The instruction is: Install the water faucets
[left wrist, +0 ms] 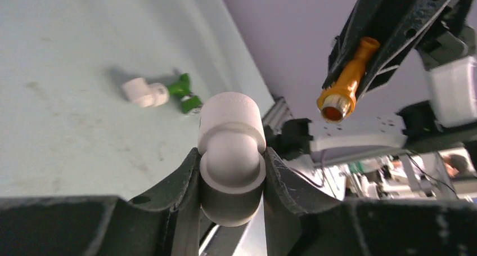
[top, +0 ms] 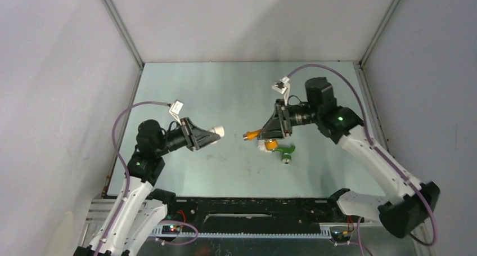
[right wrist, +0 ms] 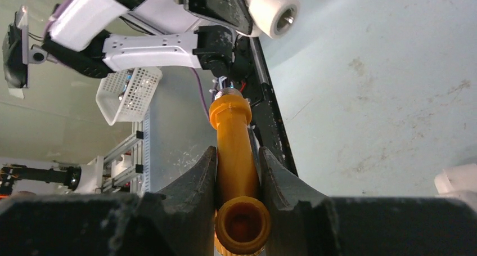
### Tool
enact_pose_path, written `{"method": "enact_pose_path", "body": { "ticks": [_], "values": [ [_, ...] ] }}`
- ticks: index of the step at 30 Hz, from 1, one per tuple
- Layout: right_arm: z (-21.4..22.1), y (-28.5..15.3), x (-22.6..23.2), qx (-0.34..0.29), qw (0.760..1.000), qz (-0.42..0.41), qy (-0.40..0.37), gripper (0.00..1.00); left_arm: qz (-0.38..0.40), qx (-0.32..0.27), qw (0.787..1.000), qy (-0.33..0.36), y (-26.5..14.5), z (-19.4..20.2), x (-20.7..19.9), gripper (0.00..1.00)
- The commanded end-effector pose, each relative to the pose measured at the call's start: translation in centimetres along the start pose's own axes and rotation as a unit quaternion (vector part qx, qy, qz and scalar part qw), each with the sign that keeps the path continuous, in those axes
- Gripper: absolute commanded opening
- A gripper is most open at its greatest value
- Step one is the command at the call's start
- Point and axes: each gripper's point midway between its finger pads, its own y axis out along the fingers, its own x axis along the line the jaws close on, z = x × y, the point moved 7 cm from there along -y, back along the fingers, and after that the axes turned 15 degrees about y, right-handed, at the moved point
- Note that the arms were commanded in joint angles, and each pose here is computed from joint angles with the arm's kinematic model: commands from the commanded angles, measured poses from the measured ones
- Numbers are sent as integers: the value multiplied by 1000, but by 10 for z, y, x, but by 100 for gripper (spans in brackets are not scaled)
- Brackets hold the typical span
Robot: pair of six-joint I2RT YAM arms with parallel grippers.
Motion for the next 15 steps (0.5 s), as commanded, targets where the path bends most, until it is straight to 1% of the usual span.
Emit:
{"method": "enact_pose_path", "body": {
  "ticks": [1,5,10,15],
  "values": [
    [11,-30,33,-31,998,-5,-53,0,133,-49,990,25,-2,-17,-48,0],
    [14,-45,47,-71,995,11,-70,0,209,-63,976,-3,5,-21,-69,0],
    [9,-52,65,-103,991,-11,-80,0,279,-88,956,-37,11,-30,-94,0],
    [-1,-53,79,-126,988,-39,-80,0,299,-81,950,-42,18,-39,-106,0]
  ]
}}
